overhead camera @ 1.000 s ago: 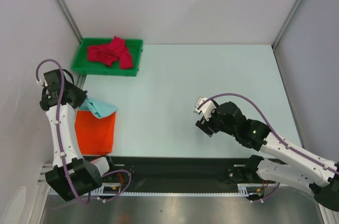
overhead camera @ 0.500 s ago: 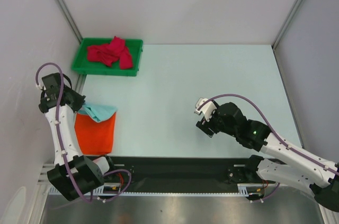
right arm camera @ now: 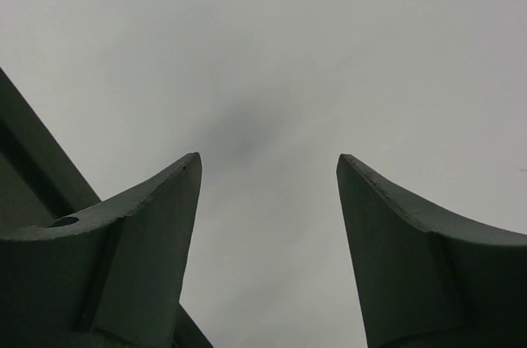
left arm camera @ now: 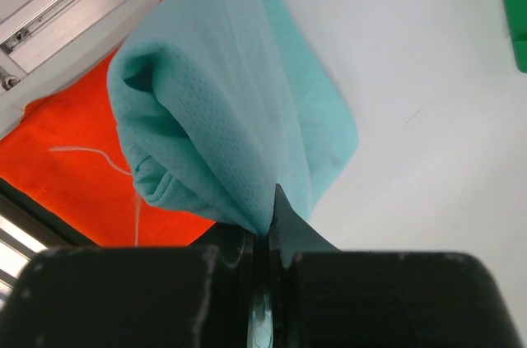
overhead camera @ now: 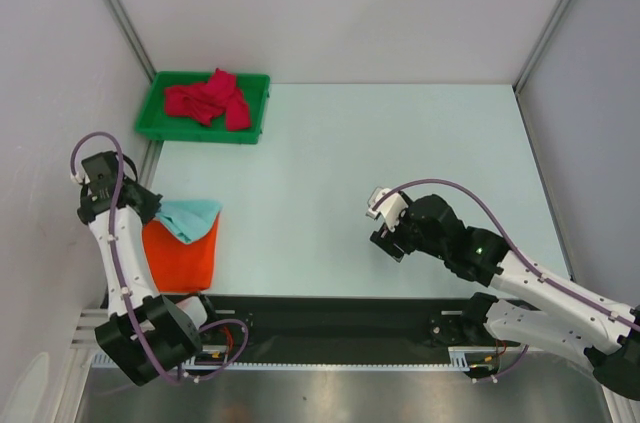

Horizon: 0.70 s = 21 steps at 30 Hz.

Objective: Fold and stack the t-shirts
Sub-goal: Neatly place the folded tshirt to the corner

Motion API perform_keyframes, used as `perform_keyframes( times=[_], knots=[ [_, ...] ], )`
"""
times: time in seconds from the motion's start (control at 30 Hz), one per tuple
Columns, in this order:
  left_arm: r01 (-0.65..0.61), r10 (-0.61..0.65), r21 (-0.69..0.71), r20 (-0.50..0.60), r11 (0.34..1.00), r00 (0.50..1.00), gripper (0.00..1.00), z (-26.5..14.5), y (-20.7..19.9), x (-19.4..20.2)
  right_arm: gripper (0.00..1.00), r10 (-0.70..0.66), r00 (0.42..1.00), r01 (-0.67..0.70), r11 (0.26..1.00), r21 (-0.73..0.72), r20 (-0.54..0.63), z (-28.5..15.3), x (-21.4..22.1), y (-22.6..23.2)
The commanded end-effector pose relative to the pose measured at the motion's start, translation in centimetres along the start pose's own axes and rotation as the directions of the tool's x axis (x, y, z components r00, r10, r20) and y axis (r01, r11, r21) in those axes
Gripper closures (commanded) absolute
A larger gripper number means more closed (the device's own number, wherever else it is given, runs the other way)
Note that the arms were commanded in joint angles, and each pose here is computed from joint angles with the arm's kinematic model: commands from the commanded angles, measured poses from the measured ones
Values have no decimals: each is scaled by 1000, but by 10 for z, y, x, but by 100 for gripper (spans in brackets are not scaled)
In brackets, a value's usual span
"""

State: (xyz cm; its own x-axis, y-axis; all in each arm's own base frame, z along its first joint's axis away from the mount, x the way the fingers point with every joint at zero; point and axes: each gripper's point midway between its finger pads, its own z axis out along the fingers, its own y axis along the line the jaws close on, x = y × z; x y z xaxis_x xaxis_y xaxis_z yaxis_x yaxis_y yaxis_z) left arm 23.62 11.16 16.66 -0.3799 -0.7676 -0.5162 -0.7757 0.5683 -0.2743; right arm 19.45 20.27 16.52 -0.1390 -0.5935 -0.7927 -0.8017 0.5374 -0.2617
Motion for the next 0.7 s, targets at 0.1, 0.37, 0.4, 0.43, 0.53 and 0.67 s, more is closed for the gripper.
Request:
perform_keyframes(
  times=[0.1,0.37,0.4,0.43,0.53,0.67],
  knots=[
    [22,-21,-60,13,998,1000,94,2,23,5,28,-14,1000,14,1000,-3,19,-2,-3,-1],
    [105,-109,-113,-33,988,993,92,13,47,29,28,-10,1000,10,1000,-9,24,-2,-2,0],
    [117,-121,-118,-31,986,992,91,13,49,31,28,-10,1000,10,1000,-7,23,-2,-2,0],
    [131,-137,-130,-38,983,990,90,15,54,35,28,-9,1000,9,1000,-9,22,-2,-2,1],
    [173,-184,-181,-44,968,982,83,16,64,42,28,-5,1000,5,1000,-5,26,-3,-2,0],
    [285,-307,-265,-45,921,951,46,16,78,55,27,-2,1000,2,1000,-2,26,-4,0,0]
  ],
)
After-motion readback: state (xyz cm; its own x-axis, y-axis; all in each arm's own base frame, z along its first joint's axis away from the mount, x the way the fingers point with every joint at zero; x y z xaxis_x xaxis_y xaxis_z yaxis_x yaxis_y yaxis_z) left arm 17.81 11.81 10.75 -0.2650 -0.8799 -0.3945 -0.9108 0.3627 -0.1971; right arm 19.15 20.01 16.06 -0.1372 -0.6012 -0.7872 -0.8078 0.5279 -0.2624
